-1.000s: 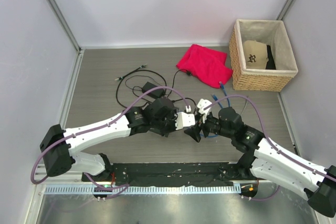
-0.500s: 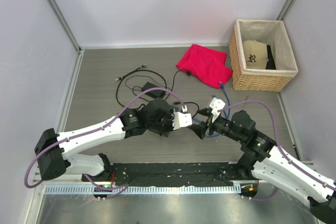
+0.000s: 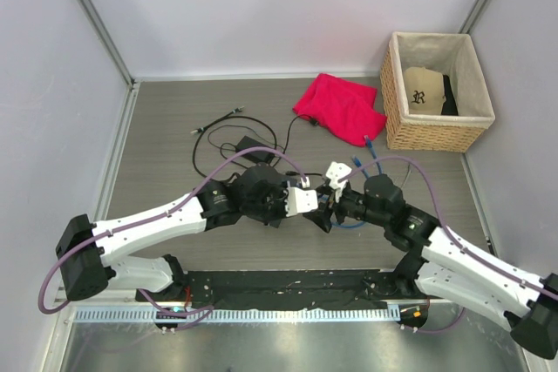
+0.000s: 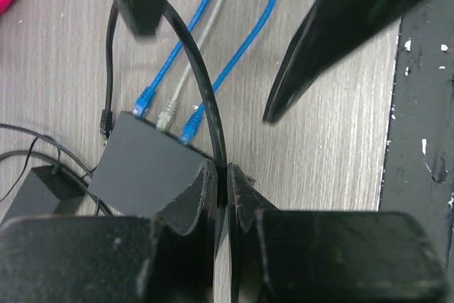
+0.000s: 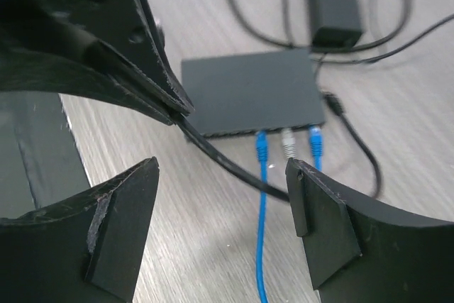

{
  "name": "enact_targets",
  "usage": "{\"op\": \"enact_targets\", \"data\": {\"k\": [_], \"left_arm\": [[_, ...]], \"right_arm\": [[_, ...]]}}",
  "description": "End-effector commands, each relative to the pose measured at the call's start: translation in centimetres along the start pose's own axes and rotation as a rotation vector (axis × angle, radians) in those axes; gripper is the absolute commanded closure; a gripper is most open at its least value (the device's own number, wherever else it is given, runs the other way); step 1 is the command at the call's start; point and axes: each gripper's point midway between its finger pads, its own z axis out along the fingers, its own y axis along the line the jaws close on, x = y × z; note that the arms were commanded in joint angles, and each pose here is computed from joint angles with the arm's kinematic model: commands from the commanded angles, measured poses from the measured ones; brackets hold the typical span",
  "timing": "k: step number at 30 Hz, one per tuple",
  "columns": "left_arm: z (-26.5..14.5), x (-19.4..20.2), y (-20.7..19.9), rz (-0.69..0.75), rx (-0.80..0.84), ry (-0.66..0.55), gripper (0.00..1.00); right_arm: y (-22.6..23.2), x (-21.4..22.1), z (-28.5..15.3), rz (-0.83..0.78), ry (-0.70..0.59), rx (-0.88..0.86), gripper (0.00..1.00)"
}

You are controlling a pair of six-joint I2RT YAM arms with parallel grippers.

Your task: Insert the plug into the switch port

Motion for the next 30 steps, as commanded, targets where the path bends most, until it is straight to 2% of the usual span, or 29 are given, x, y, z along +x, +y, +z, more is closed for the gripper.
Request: {"op": "enact_targets", "data": {"k": [1,5,7,8,9,11,12,13,14,15,16,17,18,20,21,24,25,27,28,30], "left_arm": [[-0.9,-2.0,-0.4,0.042,0.039,-0.071,0.89],[-0.9,-2.1,-0.7,0.044,0.058,-0.079,0.89],[-0.9,-2.4,-0.8,0.045,0.06,-0.091,0.87],[-0.9,-2.4,-0.8,0.045,0.06,-0.093,0.86],[-0.9,-2.3,-0.8,0.042,0.058,-0.092,0.82],[-0.8,-2.3,-0.5,0.038,0.044,-0.09,0.79],[-0.7,-2.2,-0.4,0.033,0.034,-0.091,0.76],[-0.8,-2.2,-0.2,0.028,0.021,-0.096,0.74],[-0.8,-2.1,0.2,0.012,-0.01,-0.093,0.7],[-0.7,-2.1,0.8,0.001,-0.045,-0.103,0.59],[-0.7,-2.1,1.3,-0.018,-0.083,-0.106,0.57],[-1.2,-2.2,2.3,-0.038,-0.142,-0.115,0.51],[-1.5,-3.1,3.3,-0.098,-0.203,-0.162,0.37],[-2.0,-2.9,5.1,-0.196,-0.308,-0.192,0.28],[-3.0,-3.5,6.3,-0.309,-0.388,-0.247,0.19],[-4.6,-2.5,9.1,-0.519,-0.568,-0.29,0.09],[-5.0,-2.0,9.7,-0.65,-0.615,-0.308,0.07],[-6.7,0.5,11.4,-0.815,-0.75,-0.297,0.02],[-6.9,1.1,11.7,-0.957,-0.768,-0.332,0.01],[-8.0,4.3,12.7,-1.137,-0.834,-0.324,0.01]], "right_arm": [[0.9,-1.8,1.4,-0.075,-0.017,-0.096,0.2],[1.0,-0.9,2.2,-0.093,0.02,-0.118,0.22],[1.1,-0.4,2.5,-0.089,0.037,-0.129,0.32],[1.2,-0.4,2.5,-0.087,0.039,-0.135,0.39],[1.2,-0.3,2.6,-0.085,0.042,-0.137,0.56],[1.1,0.1,2.7,-0.079,0.053,-0.133,0.71],[1.1,0.4,2.7,-0.078,0.058,-0.127,0.88],[0.9,0.7,2.7,-0.075,0.065,-0.117,0.98],[0.8,0.7,2.6,-0.072,0.066,-0.111,0.99],[0.7,1.0,2.6,-0.068,0.073,-0.104,0.99],[0.5,1.2,2.5,-0.065,0.083,-0.086,0.99],[0.3,1.2,2.3,-0.062,0.08,-0.075,0.99],[0.2,1.4,2.3,-0.059,0.084,-0.066,0.99],[-0.3,1.6,2.1,-0.058,0.085,-0.037,0.99],[-0.4,2.1,2.1,-0.059,0.094,-0.026,0.99],[-0.7,2.8,2.0,-0.058,0.105,-0.007,0.99],[-0.7,2.8,2.1,-0.055,0.098,-0.006,0.99],[-0.6,3.1,2.1,-0.055,0.097,-0.01,0.99],[-0.6,3.2,2.1,-0.054,0.096,-0.01,0.99],[-0.9,3.1,2.2,-0.059,0.078,0.004,0.99]]}}
